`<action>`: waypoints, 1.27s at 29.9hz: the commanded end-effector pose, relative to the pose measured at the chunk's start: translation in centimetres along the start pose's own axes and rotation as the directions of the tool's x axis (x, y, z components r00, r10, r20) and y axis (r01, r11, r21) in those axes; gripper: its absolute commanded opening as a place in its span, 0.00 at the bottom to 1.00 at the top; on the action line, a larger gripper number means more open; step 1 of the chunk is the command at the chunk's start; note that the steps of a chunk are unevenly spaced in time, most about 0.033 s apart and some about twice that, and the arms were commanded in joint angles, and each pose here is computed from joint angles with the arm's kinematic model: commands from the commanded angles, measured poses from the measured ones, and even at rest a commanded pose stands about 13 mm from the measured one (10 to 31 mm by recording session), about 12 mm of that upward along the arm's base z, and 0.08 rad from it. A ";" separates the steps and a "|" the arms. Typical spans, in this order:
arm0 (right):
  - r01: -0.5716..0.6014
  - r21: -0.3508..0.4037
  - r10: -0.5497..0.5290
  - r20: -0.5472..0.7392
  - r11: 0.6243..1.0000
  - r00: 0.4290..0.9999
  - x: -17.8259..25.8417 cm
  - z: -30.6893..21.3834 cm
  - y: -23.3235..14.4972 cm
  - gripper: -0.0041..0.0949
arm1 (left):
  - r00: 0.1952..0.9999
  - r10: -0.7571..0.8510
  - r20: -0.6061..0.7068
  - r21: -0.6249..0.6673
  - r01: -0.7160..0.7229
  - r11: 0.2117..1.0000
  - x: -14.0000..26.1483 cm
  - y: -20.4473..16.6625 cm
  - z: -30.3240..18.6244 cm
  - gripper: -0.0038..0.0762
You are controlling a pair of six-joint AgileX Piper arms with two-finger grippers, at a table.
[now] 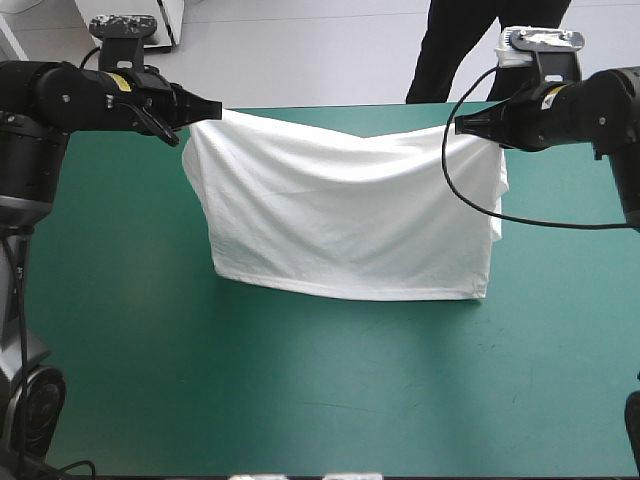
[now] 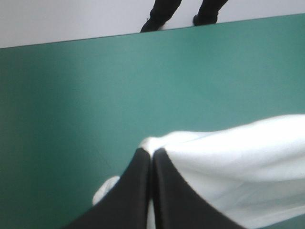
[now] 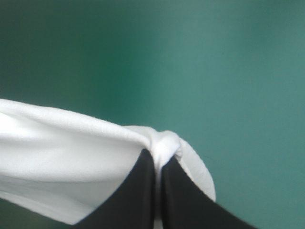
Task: Fold the cloth
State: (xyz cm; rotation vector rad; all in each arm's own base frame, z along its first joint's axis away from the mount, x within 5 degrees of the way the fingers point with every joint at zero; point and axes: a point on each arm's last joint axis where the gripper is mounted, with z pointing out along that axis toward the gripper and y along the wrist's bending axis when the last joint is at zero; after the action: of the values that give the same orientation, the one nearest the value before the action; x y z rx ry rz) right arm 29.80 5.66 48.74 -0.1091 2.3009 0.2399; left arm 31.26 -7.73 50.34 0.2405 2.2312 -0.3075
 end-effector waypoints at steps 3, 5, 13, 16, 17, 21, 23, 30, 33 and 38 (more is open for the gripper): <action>0.022 -0.010 -0.020 0.174 1.000 0.985 -0.6 -4.8 0.4 0.03 | 0.993 0.011 0.115 0.043 -0.016 0.999 -0.3 -1.2 -5.1 0.04; 0.022 -0.009 -0.021 0.181 1.000 0.983 -0.6 -5.0 0.4 0.03 | 0.993 0.011 0.117 0.043 -0.017 0.999 -0.3 -1.2 -5.2 0.04; 0.056 0.013 -0.057 0.327 0.998 0.943 -2.4 -4.1 0.3 0.03 | 0.967 0.023 0.255 0.038 -0.034 0.999 -1.8 -1.1 -4.5 0.04; 0.058 0.055 -0.076 0.403 0.997 0.912 -3.5 -2.9 -0.1 0.03 | 0.938 0.033 0.345 0.023 -0.044 0.999 -2.9 -0.9 -3.5 0.04; 0.062 0.070 -0.085 0.422 0.996 0.903 -3.9 -2.4 -0.2 0.03 | 0.926 0.034 0.376 0.015 -0.043 0.999 -3.3 -0.7 -3.0 0.04; 0.064 0.092 -0.101 0.489 0.994 0.866 -5.2 0.6 -0.7 0.03 | 0.880 0.052 0.472 -0.027 -0.044 0.999 -4.7 -0.1 -0.6 0.04; 0.055 0.101 -0.100 0.531 0.993 0.841 -5.9 1.8 -0.9 0.03 | 0.862 0.058 0.504 -0.040 -0.043 0.998 -5.1 0.2 0.6 0.04; 0.043 0.102 -0.098 0.626 0.994 0.774 -7.8 4.3 -1.0 0.03 | 0.773 0.071 0.630 -0.062 -0.041 0.997 -6.5 0.7 2.6 0.04; 0.042 0.106 -0.099 0.616 0.993 0.782 -8.2 5.2 -1.1 0.03 | 0.754 0.070 0.653 -0.063 -0.039 0.997 -6.8 0.8 3.3 0.04; 0.036 0.117 -0.089 0.495 0.993 0.864 -7.4 9.1 -1.6 0.03 | 0.811 0.069 0.580 -0.068 -0.036 0.997 -6.2 1.4 7.1 0.04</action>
State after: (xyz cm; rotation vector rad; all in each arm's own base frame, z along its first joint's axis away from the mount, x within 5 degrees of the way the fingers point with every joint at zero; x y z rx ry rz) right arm 42.15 6.41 46.37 -0.0610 1.8427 0.1140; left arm 41.38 -8.94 48.65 0.1589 1.7181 -0.2416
